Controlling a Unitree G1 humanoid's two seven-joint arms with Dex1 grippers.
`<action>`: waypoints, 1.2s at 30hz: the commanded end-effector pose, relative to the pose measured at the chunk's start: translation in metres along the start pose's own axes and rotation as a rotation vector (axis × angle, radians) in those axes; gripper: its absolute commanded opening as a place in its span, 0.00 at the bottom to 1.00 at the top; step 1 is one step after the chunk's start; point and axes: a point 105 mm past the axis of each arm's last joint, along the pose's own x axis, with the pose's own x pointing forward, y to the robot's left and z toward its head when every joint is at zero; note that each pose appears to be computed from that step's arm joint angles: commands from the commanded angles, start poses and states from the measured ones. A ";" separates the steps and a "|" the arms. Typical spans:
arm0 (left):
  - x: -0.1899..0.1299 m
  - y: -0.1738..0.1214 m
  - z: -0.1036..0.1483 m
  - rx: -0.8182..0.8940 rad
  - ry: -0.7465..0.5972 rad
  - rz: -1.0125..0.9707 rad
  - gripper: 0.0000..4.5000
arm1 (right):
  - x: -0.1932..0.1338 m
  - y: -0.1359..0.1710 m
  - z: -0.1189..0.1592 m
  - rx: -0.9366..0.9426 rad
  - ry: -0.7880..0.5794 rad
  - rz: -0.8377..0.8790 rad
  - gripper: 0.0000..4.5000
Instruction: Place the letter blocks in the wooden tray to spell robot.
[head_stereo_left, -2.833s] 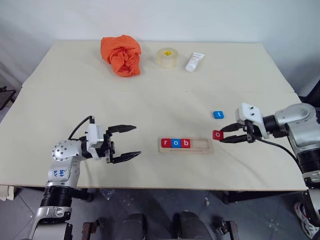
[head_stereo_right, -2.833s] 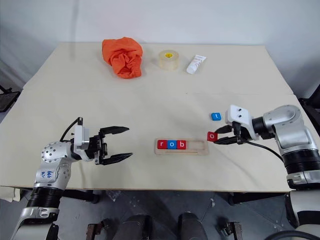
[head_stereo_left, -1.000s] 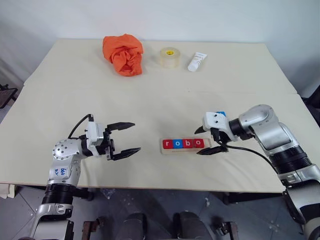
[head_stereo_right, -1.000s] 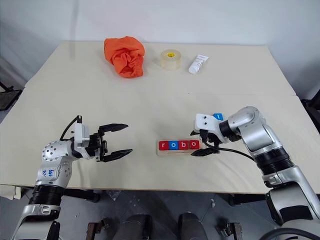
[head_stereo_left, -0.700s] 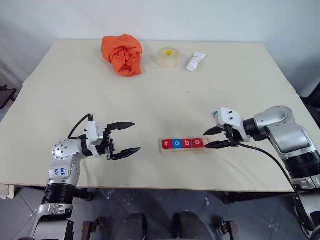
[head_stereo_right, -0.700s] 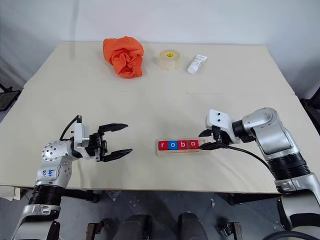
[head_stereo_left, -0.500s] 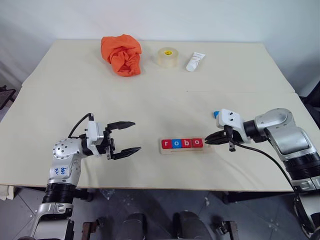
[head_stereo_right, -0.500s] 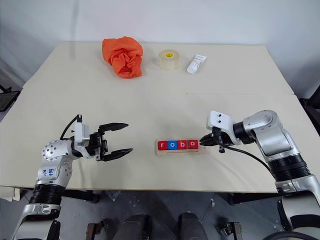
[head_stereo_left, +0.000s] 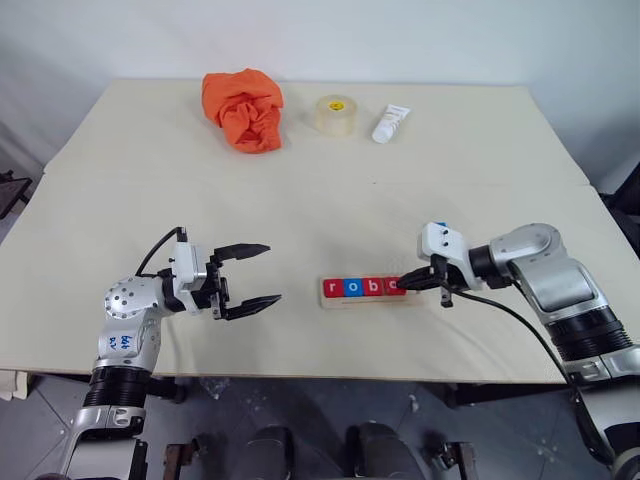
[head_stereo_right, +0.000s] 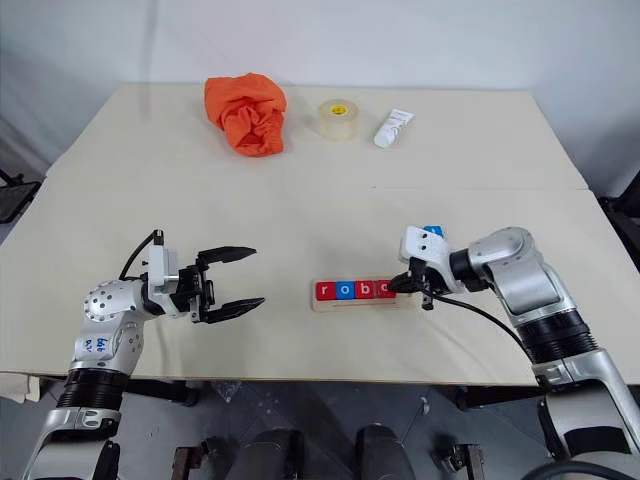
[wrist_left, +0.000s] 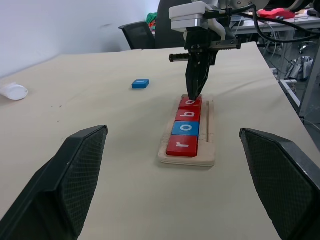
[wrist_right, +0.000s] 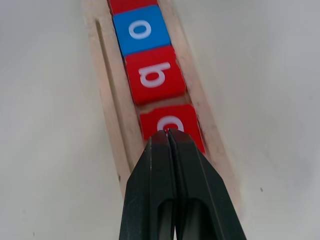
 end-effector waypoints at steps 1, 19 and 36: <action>-0.002 0.001 0.008 0.039 -0.001 0.004 1.00 | -0.012 -0.002 0.013 -0.028 -0.025 -0.016 0.01; -0.001 0.002 0.007 0.037 -0.006 0.004 1.00 | -0.013 -0.004 -0.005 0.010 0.011 -0.040 0.01; -0.003 0.002 0.007 0.031 0.000 0.001 1.00 | -0.022 -0.007 -0.003 0.026 -0.005 -0.076 0.01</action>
